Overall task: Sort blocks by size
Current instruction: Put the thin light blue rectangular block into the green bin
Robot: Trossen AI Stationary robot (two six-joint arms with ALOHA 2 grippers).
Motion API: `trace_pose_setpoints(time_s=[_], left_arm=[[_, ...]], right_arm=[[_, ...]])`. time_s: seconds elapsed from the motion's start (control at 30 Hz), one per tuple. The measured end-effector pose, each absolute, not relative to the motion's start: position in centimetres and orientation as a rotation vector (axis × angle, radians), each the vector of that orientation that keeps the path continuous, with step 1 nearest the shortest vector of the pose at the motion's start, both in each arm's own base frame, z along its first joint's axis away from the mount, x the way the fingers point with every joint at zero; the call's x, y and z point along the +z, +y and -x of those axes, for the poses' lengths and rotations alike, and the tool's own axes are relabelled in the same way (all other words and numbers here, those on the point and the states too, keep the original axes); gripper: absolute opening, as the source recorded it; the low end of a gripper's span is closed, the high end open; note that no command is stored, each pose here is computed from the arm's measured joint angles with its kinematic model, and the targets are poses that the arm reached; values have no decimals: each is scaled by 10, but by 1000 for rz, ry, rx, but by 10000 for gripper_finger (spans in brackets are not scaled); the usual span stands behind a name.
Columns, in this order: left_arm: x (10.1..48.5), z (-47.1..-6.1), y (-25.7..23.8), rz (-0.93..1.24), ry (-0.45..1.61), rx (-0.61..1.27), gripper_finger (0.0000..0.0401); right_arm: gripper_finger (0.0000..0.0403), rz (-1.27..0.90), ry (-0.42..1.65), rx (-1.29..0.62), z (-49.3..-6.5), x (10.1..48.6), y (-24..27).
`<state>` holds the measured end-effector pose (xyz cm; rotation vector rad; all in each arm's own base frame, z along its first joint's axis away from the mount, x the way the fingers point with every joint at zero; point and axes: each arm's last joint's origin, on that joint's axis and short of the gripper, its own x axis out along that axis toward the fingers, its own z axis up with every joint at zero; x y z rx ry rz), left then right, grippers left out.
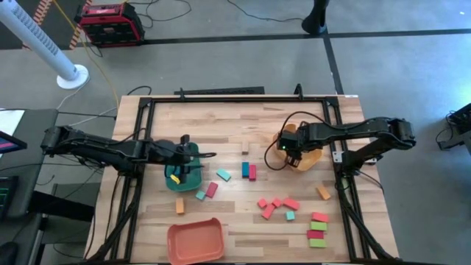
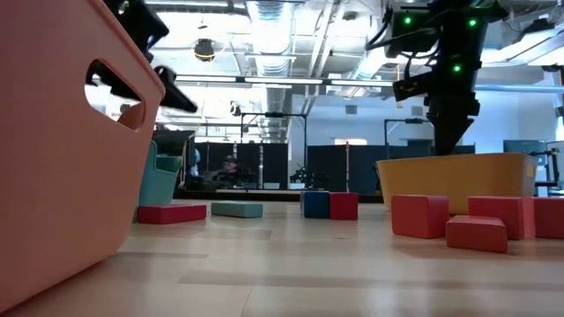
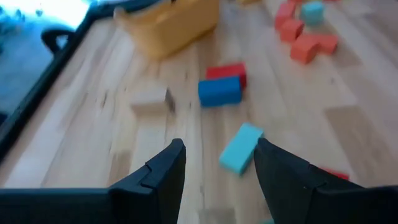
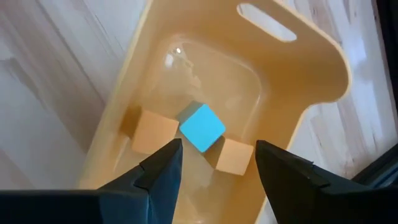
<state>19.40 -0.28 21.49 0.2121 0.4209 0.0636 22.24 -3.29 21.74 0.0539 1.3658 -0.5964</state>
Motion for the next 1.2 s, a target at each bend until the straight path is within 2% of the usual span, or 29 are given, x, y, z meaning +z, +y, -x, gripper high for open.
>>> trace_pose_setpoints(time_s=[0.2,0.37,0.8,1.2], left_arm=[[233,-212,-3,-284,391,50,181],[235,-241,-6,-340,458,-11,181],[187,-323,-10,-406,883,-227,181],[153,-351,-4,-366,1044,-313,181]], right_arm=[[235,-59,1311,-589,-221,224,-33],[235,-68,1218,-573,-218,236,-29],[235,-52,992,-450,-211,264,-3],[235,-37,974,-408,-212,266,7]])
